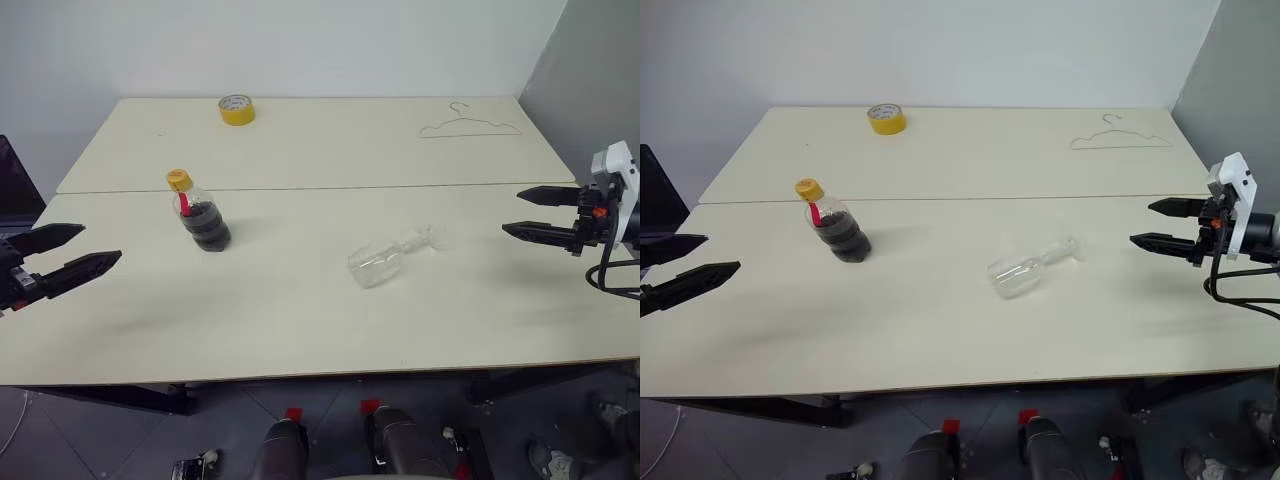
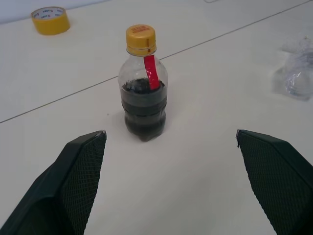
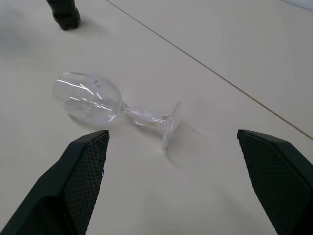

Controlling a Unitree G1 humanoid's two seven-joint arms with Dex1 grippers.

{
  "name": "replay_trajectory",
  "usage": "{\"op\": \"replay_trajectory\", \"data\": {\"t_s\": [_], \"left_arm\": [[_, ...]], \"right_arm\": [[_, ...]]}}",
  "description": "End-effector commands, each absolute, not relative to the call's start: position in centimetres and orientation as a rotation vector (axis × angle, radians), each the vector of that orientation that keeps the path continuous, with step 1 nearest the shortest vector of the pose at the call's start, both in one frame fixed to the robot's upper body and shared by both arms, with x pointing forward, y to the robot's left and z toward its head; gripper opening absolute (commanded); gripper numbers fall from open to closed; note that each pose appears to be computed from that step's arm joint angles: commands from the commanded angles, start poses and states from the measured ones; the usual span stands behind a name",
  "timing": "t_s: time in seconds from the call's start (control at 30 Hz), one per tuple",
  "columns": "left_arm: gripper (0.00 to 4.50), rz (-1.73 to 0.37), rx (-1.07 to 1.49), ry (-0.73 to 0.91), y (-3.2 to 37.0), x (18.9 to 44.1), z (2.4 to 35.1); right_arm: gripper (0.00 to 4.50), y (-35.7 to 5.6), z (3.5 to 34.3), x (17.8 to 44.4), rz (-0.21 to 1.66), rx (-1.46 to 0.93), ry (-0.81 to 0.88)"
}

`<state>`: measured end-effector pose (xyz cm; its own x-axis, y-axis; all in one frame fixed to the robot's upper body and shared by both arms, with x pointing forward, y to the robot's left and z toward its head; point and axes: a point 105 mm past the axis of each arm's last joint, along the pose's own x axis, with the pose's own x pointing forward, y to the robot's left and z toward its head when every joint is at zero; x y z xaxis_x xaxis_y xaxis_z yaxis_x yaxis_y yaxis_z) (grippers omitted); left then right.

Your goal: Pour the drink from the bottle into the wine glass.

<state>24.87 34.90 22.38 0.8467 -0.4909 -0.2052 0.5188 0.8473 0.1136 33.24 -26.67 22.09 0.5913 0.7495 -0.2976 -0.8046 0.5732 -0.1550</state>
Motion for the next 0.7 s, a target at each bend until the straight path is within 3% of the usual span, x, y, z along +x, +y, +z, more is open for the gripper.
{"op": "replay_trajectory", "data": {"t_s": [0.03,0.7], "left_arm": [[4.50,-0.534,0.208,0.134,34.52,24.82,23.43],[4.50,-0.509,0.194,0.121,34.68,25.18,23.08]], "right_arm": [[4.48,-26.27,23.51,32.88,0.939,-0.305,0.157],[4.48,-25.71,23.25,32.93,0.958,-0.301,0.159]]}}
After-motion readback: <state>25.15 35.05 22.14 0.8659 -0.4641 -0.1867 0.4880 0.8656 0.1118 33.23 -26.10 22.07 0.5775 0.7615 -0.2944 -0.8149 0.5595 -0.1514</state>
